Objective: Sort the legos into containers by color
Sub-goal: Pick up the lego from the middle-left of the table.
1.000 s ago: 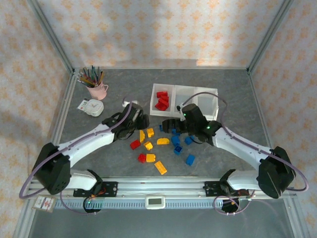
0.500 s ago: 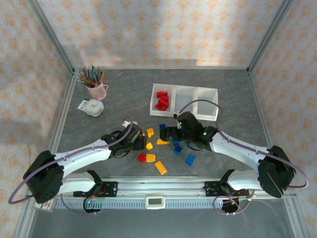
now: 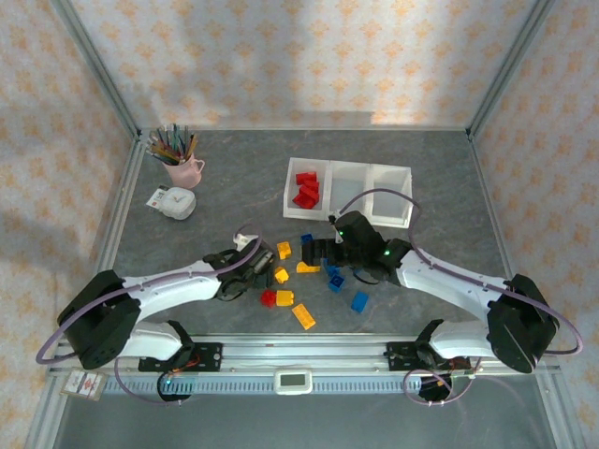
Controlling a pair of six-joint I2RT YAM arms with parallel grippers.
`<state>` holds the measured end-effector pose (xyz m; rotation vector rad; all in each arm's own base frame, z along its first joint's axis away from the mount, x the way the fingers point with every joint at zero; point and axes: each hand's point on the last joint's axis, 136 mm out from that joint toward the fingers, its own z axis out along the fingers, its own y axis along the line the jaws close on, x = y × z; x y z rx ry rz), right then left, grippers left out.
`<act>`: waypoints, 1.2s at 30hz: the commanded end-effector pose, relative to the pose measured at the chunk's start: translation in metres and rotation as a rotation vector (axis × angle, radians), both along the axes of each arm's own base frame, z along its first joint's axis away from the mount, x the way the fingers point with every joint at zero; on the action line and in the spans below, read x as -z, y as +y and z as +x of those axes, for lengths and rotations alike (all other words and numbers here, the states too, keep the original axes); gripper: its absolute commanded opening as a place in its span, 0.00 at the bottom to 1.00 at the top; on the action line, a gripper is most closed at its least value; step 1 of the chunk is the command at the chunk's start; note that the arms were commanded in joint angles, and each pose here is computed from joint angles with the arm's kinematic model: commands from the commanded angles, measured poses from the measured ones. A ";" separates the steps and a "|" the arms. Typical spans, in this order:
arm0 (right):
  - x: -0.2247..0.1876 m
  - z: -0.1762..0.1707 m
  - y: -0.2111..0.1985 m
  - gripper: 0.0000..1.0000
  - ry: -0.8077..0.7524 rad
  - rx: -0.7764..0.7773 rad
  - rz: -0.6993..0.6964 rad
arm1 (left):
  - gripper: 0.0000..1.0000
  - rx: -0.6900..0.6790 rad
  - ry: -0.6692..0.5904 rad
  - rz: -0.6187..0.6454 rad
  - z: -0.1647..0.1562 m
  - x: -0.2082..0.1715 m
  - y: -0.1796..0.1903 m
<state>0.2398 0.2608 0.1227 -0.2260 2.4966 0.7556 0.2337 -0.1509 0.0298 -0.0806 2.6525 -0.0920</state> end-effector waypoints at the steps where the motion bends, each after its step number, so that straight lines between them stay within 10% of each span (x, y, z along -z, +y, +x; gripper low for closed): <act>1: 0.001 0.003 -0.001 1.00 -0.016 0.021 -0.003 | 0.74 -0.028 -0.010 -0.015 0.011 0.001 0.003; 25: -0.016 0.013 0.004 1.00 -0.075 0.007 0.003 | 0.31 -0.100 0.008 -0.035 0.006 -0.009 0.015; 36: -0.026 0.016 0.002 1.00 -0.086 0.012 0.035 | 0.27 -0.129 -0.008 -0.037 0.008 -0.024 0.018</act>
